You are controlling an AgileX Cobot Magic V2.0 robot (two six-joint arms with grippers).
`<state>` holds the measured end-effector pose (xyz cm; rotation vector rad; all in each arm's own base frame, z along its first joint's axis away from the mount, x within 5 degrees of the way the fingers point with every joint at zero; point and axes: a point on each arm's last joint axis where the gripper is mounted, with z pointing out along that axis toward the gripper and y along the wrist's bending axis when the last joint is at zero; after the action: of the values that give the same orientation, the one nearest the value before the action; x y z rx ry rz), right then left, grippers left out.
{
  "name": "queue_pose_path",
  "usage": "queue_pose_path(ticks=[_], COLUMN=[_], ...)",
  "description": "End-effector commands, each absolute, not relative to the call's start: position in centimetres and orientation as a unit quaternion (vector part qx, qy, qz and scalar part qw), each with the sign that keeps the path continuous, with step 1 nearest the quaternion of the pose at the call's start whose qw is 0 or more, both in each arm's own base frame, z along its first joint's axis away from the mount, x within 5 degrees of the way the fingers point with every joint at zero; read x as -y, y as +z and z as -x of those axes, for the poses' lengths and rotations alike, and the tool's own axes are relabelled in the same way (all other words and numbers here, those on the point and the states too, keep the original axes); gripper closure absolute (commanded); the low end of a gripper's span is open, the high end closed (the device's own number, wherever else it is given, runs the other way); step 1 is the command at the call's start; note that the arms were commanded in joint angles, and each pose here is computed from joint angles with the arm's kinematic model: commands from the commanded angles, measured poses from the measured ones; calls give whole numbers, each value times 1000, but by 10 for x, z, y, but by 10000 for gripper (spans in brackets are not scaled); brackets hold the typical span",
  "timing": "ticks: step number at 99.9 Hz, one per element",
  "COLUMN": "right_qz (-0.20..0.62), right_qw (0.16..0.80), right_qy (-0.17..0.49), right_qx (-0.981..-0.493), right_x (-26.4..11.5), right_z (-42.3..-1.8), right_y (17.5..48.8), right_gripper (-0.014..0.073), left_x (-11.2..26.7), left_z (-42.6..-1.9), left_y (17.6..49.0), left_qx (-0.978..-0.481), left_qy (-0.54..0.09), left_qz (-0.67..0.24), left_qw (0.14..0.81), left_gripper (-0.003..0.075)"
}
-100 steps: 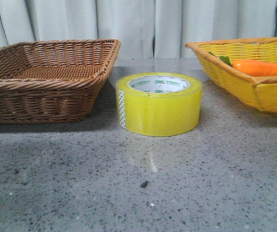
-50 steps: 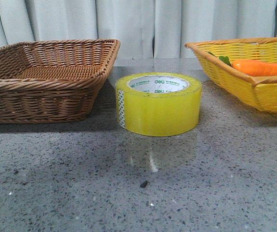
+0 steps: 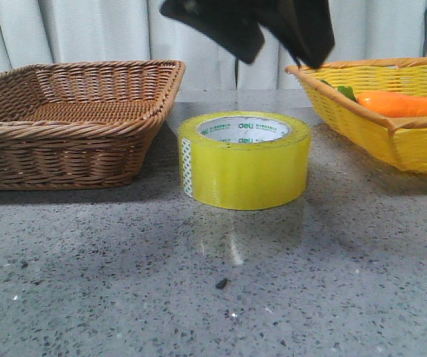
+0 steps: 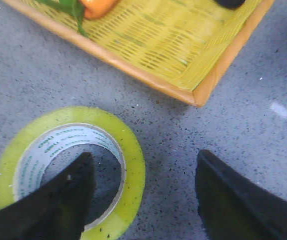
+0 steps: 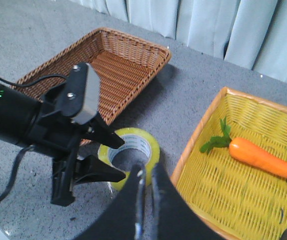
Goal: Transfer tape with both arms
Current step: 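Lower the left gripper over the tape roll and grasp its rim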
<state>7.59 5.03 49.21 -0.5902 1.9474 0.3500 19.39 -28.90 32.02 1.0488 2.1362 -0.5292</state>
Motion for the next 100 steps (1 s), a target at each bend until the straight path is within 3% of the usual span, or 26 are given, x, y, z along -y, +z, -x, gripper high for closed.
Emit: queue_pose_path(ticks=[1,31,56,100], right_qz=[238,240,240,239], right_qw=[545,530,530,538], right_qy=[147,142,142,146], right_qx=[-790,-801,-801,-795], right_x=[-48,-47,-47,-48], right_z=[-76,-75,-75,-75], right_y=[501,498,498,500], right_gripper=[669,669,669,669], left_x=[296,313,320,321], left_z=[-196,-210,-217,-217], left_y=[336,299,286,289], left_qx=[-806,-821,-823,-823], left_qy=[-229,-205,-202,-206], left_qz=[-395,-404,-402,-400], left_qw=[376,347,346,347], left_gripper=[311,311,332,637])
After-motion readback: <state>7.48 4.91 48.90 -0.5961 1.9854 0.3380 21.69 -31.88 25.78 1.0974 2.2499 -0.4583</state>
